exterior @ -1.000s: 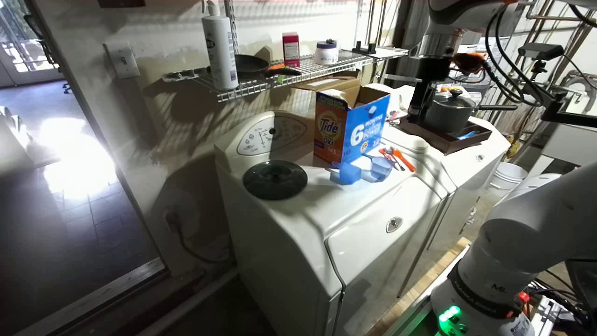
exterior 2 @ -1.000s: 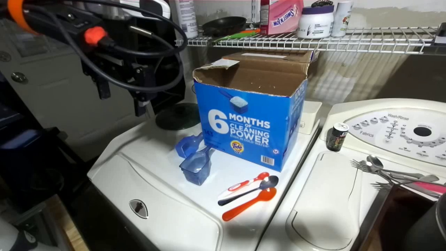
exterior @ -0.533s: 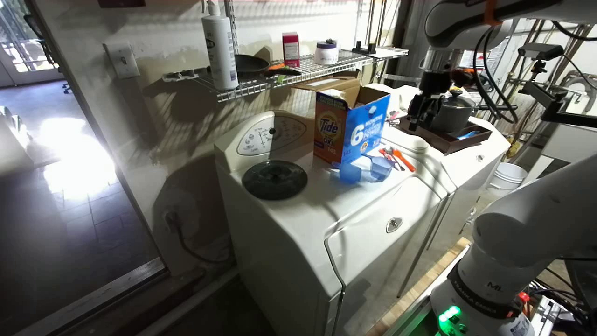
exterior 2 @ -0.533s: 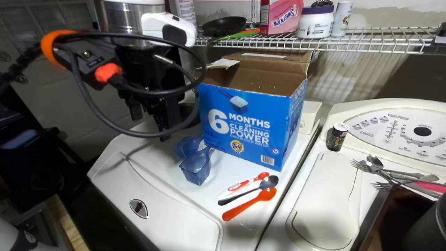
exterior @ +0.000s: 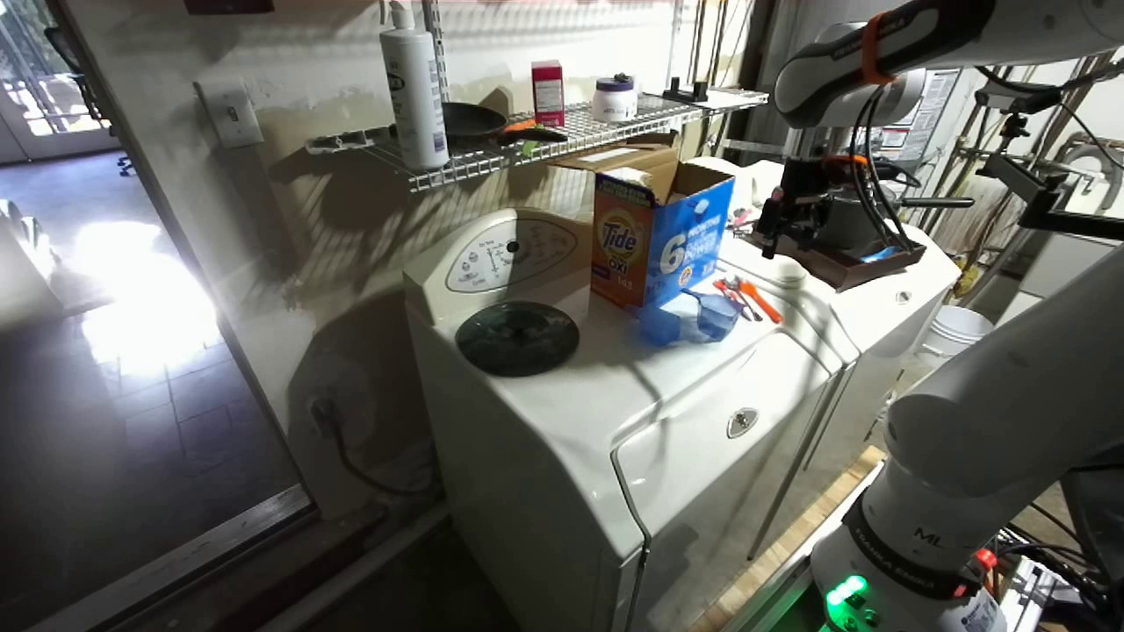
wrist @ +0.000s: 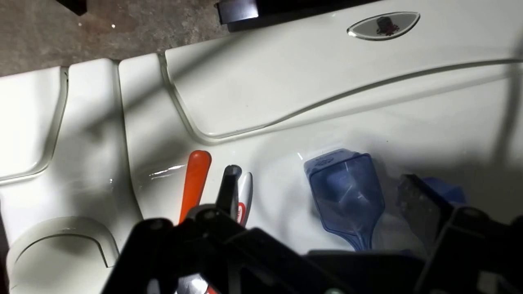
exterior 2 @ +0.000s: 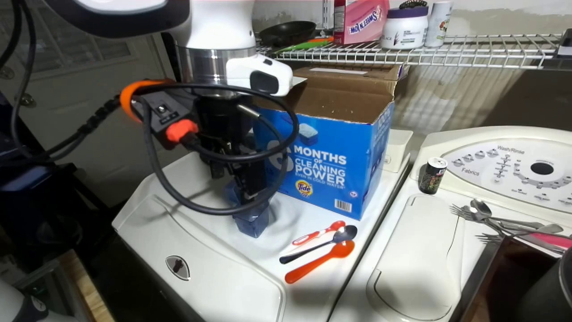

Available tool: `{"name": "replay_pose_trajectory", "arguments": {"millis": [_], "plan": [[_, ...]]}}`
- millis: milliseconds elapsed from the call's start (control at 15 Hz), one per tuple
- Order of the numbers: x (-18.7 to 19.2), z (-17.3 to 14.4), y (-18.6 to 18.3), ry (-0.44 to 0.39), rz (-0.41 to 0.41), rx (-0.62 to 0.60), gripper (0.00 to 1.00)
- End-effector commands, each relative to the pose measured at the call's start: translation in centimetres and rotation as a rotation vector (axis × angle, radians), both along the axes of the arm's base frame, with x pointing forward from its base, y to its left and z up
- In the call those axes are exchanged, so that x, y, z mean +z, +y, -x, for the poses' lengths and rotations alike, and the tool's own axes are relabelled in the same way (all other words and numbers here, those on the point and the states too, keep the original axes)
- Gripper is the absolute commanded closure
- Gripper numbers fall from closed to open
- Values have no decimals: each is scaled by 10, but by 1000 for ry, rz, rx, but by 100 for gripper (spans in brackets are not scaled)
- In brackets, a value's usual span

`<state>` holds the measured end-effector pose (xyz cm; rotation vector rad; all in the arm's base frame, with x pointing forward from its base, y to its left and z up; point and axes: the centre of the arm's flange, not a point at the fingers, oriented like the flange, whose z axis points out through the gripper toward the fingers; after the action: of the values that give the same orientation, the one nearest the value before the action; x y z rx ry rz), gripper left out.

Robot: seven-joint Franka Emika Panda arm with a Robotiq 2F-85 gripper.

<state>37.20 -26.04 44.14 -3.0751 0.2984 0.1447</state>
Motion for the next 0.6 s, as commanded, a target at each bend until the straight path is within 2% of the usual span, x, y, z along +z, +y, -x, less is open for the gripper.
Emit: {"name": "replay_pose_trajectory", "arguments": {"millis": [0,200,333,533], "plan": [[-2,-2,-1,6,1,-2,0],[-2,-4,-3,7,4,-3,0],[-13,-11,-20,-9,-13,20,0],[-25,-19,-32,-29,24,1,0]]}}
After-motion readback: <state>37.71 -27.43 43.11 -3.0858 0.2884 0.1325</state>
